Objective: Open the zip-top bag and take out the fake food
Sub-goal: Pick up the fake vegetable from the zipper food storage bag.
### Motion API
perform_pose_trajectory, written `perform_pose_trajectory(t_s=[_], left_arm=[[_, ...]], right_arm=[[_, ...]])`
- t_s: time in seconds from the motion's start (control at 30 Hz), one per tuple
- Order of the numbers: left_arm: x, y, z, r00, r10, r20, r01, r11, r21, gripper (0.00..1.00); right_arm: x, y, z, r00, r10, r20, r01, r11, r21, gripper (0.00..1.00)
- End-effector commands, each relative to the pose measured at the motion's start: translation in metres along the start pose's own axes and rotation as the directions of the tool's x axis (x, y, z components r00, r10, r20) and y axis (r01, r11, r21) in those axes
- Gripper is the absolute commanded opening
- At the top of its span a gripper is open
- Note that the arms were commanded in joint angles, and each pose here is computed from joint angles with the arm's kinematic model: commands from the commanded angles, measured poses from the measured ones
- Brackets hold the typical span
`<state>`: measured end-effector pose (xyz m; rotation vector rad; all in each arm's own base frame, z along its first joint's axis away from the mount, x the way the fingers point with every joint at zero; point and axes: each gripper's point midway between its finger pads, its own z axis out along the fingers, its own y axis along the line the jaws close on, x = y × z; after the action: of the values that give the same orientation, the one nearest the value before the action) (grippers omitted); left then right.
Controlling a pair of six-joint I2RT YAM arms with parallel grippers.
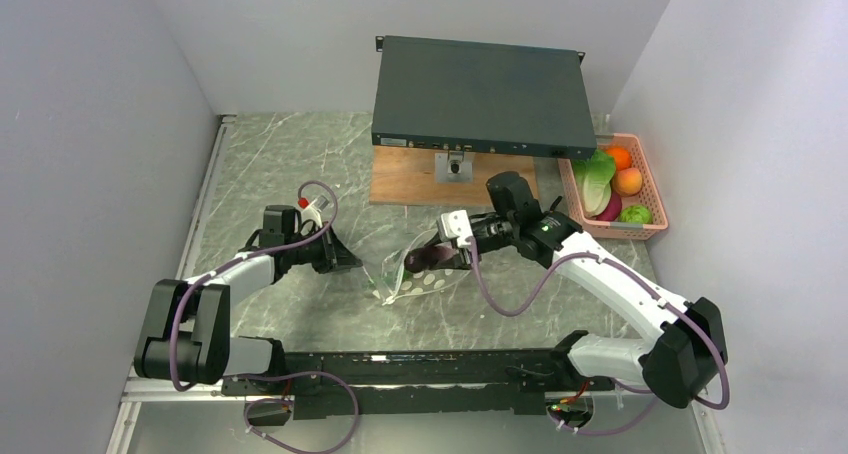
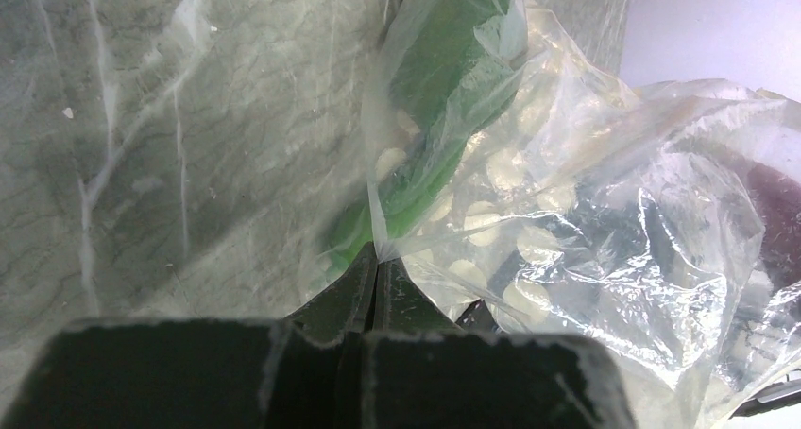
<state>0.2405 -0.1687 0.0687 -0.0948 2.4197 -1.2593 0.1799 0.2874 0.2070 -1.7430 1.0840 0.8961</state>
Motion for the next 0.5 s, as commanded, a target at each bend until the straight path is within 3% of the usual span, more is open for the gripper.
perform_pose_trajectory(t_s=[0.0, 0.47], left_arm=[[-0.003, -0.005, 0.0, 1.0, 0.014, 0.015, -0.014, 0.999, 0.036, 0.0], [-0.003, -0.006, 0.0, 1.0, 0.009, 0.02, -0.01, 0.999, 0.043, 0.0]], right_arm=[[-0.043, -0.019, -0.008, 0.992, 0.006, 0.123, -0.012, 0.999, 0.044, 0.07], [-0.084, -0.034, -0.043, 0.961, 0.156, 0.227, -0.184, 0.977, 0.106, 0.07]])
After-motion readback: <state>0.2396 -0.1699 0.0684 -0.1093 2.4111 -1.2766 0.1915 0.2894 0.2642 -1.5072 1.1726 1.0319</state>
